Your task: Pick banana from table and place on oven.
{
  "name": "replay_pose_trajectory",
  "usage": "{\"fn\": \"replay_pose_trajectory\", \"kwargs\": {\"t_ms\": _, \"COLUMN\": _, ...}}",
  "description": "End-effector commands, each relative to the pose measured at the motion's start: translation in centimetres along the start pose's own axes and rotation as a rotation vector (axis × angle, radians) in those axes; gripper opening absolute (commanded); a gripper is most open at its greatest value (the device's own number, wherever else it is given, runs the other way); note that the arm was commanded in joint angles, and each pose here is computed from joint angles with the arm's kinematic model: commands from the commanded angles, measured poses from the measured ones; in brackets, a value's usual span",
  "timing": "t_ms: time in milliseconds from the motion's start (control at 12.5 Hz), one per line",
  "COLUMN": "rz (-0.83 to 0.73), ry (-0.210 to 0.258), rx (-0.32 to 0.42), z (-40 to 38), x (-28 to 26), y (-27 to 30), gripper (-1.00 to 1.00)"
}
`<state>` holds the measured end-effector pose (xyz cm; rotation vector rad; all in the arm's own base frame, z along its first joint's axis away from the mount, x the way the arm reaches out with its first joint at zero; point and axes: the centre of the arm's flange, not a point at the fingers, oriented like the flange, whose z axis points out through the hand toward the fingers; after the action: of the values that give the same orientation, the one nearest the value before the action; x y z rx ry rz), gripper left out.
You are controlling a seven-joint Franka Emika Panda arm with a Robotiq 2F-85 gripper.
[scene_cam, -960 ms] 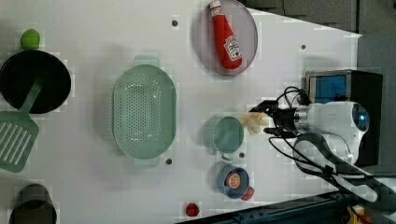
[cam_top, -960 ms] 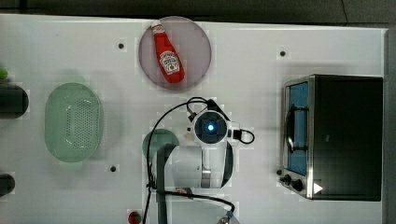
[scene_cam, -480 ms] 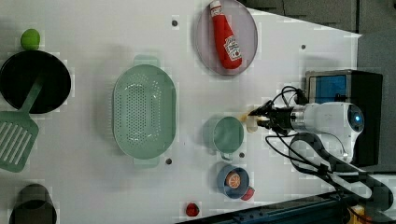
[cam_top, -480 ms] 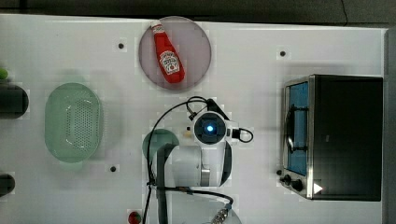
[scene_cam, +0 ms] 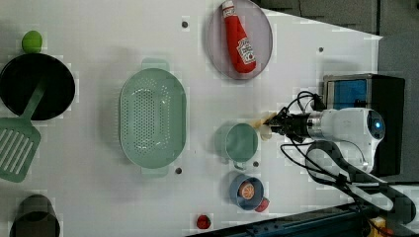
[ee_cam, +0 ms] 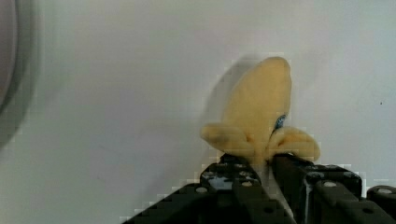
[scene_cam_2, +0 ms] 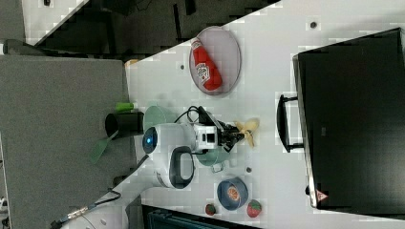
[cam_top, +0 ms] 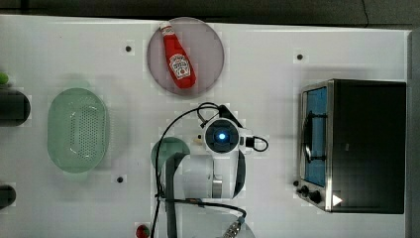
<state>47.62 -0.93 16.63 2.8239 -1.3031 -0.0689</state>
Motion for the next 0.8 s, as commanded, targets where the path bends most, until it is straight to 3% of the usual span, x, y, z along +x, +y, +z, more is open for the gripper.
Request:
{"fn": "replay_pose_trajectory", "kwargs": {"t_ms": 80, "rz": 0.045, "ry": 0.057, "rx": 0.074, "z": -7.7, "x": 1.4, "y": -0.4, "gripper": -0.62}}
{"fn": "replay_pose_trajectory", "kwargs": {"t_ms": 800, "rz": 0.065, "ry": 0.027, "rx": 0.046, "z": -38.6, "x": 1.1, "y": 1.9, "gripper": -0.62}}
